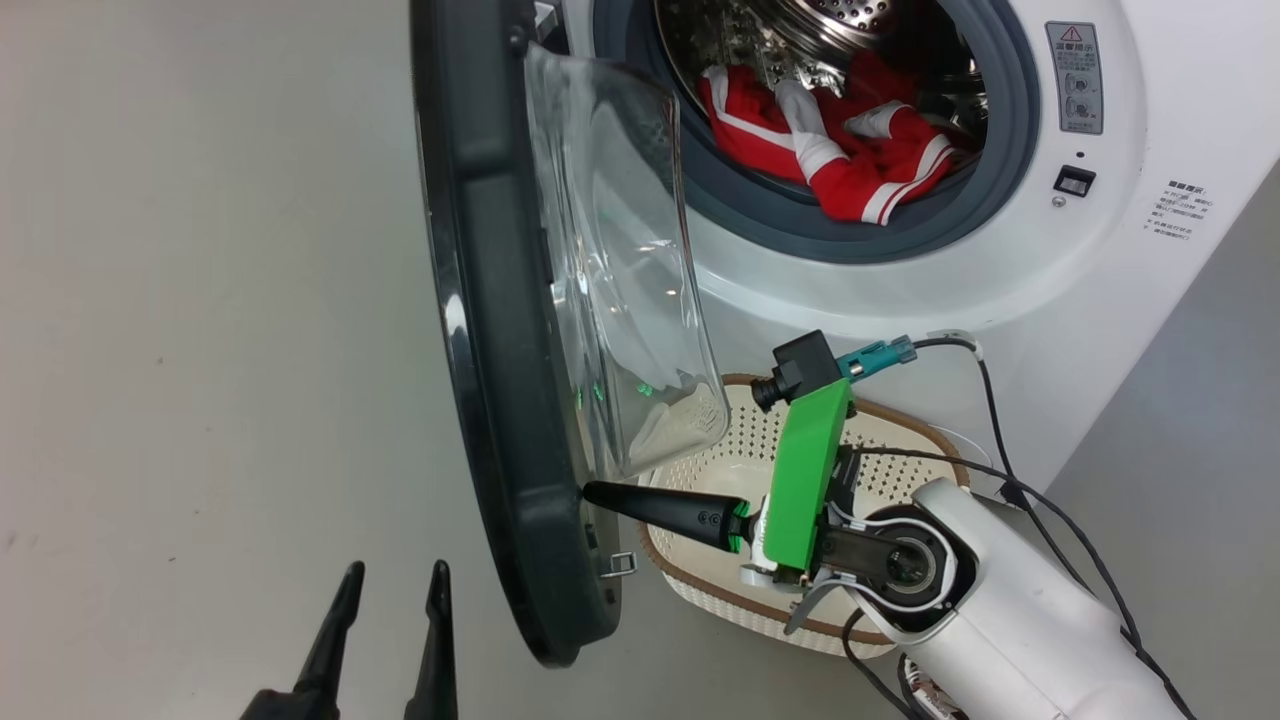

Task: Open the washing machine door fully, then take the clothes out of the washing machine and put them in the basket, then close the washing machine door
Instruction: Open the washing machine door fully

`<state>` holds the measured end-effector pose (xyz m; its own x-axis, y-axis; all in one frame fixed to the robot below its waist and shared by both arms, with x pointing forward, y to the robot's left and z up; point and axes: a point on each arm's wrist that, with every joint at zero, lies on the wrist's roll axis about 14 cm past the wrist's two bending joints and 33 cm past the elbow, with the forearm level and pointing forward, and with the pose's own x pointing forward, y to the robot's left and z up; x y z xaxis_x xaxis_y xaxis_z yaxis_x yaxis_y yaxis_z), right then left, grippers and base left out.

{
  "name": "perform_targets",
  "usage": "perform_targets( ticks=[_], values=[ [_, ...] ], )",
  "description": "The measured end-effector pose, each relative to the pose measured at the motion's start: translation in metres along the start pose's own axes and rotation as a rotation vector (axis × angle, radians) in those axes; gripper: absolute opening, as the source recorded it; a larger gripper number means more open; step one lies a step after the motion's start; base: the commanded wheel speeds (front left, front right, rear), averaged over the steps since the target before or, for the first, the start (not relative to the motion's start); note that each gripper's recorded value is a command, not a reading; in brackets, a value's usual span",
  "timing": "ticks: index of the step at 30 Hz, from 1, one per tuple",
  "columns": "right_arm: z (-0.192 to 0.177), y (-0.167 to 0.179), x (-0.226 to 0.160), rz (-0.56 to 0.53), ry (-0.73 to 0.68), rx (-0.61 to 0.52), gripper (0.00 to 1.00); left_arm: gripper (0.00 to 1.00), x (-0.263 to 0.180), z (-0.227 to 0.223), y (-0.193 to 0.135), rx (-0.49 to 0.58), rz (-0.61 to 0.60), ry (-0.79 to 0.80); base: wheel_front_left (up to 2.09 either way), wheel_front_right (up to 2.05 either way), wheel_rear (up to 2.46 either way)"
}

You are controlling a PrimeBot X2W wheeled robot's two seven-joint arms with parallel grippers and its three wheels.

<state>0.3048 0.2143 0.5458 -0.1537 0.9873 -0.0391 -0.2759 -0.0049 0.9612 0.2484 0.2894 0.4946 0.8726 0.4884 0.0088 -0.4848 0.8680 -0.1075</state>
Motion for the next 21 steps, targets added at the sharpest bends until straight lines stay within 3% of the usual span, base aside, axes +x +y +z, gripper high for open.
perform_targets(
  ticks=[6, 8, 10, 17, 21],
  values=[
    [-0.003, 0.001, 0.002, 0.003, -0.001, 0.001, 0.00, 1.00, 0.000, 0.001, 0.002, 0.000, 0.006, -0.002, 0.00, 0.00, 0.00],
    [-0.002, 0.000, 0.002, -0.003, -0.010, -0.002, 0.41, 1.00, 0.000, 0.001, 0.002, 0.000, 0.006, -0.004, 0.00, 0.00, 0.00],
    [-0.001, -0.002, 0.002, -0.015, -0.020, -0.013, 1.00, 1.00, 0.000, 0.002, 0.002, -0.001, 0.006, -0.006, 0.00, 0.00, 0.00],
    [0.008, -0.005, -0.005, -0.055, -0.087, -0.060, 1.00, 1.00, -0.002, 0.000, 0.003, -0.008, -0.005, -0.004, 0.00, 0.00, 0.00],
    [0.012, -0.025, -0.024, -0.119, -0.159, -0.045, 1.00, 1.00, -0.003, -0.003, 0.003, -0.007, -0.013, 0.001, 0.00, 0.00, 0.00]
  ],
)
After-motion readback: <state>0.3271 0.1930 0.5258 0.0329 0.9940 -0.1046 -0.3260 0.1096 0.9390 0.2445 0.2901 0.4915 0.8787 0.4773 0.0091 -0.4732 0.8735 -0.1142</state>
